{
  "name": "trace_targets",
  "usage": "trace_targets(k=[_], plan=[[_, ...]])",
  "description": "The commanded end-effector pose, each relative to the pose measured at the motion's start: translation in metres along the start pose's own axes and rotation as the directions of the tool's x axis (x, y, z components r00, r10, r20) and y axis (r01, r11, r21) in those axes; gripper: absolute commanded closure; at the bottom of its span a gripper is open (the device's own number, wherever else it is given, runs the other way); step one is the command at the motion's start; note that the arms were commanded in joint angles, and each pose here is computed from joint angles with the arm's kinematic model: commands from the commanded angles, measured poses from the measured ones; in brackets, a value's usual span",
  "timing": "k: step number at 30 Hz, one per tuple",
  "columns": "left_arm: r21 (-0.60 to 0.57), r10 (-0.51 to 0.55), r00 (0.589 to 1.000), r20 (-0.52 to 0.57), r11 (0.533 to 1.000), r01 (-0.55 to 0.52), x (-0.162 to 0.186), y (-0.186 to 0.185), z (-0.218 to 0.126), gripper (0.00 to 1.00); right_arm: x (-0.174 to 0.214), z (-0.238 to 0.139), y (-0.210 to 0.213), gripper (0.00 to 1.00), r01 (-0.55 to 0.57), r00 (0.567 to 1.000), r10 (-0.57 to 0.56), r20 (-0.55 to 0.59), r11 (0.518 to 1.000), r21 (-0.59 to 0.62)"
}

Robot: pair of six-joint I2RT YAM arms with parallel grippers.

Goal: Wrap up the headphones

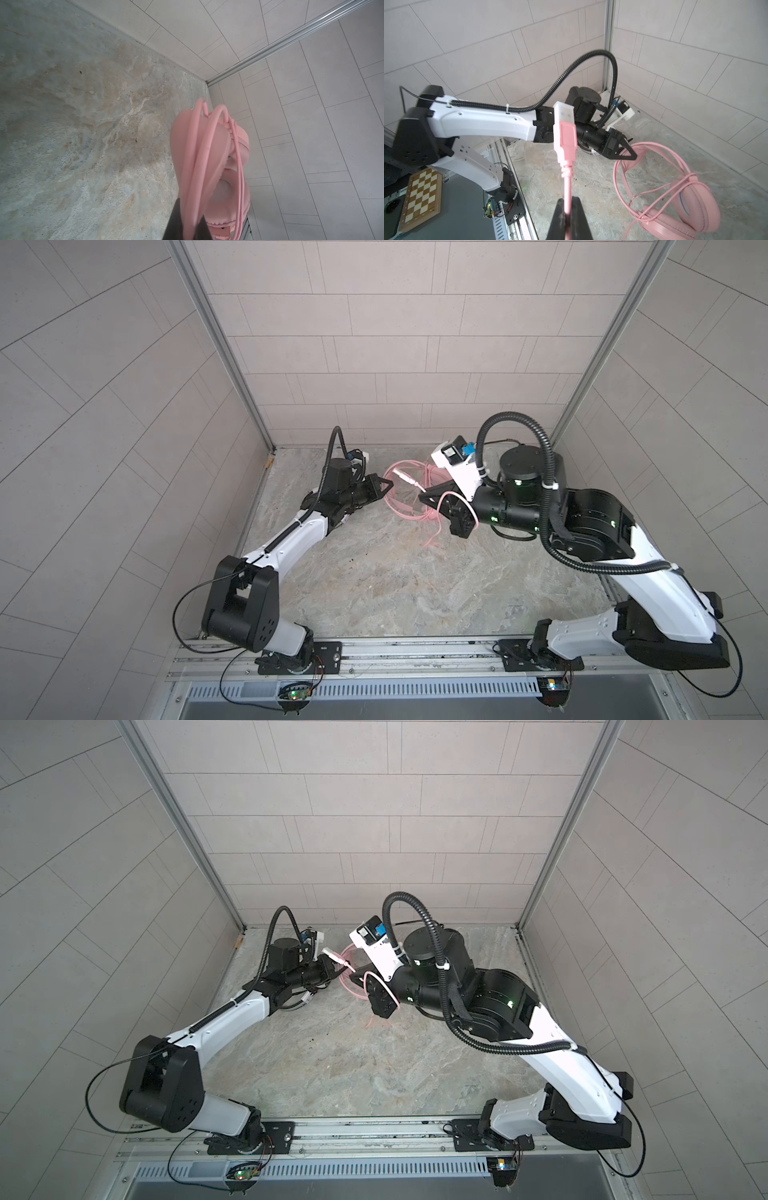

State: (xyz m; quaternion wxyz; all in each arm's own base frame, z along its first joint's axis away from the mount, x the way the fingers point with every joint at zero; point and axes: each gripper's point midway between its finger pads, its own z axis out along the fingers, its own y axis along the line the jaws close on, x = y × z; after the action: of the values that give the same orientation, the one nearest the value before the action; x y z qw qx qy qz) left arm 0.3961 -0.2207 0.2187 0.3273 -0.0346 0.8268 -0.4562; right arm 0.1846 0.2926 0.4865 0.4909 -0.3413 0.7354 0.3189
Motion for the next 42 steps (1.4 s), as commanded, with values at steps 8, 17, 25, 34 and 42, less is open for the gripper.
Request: trace_targets(k=[8,17,25,34,42], plan=[[-0.076,0.134,0.989,-0.065,0.987,-0.139,0.019,0.008,0.023,1.0,-0.04,-0.039,0.004,1.0,0.035,0.992,-0.036,0.122,0.999,0.008],[-0.085,0.258,0.942,-0.216,0.956,-0.282,0.065,-0.006,0.038,1.0,-0.06,-0.034,-0.001,1.0,0.091,0.984,-0.098,0.146,0.994,0.058],[-0.019,0.22,0.945,-0.244,0.973,-0.231,0.08,-0.008,0.031,1.0,-0.018,-0.007,-0.055,1.0,0.108,0.994,-0.112,0.003,0.961,0.256],[0.048,0.129,0.991,0.029,0.99,-0.13,0.02,-0.008,-0.036,1.0,0.09,-0.039,-0.176,1.0,-0.128,0.986,0.167,-0.024,0.834,0.537],[0.209,0.048,0.988,0.145,0.975,-0.078,-0.031,-0.057,-0.088,1.0,0.206,-0.031,-0.234,1.0,-0.291,0.911,0.408,-0.058,0.735,0.613]])
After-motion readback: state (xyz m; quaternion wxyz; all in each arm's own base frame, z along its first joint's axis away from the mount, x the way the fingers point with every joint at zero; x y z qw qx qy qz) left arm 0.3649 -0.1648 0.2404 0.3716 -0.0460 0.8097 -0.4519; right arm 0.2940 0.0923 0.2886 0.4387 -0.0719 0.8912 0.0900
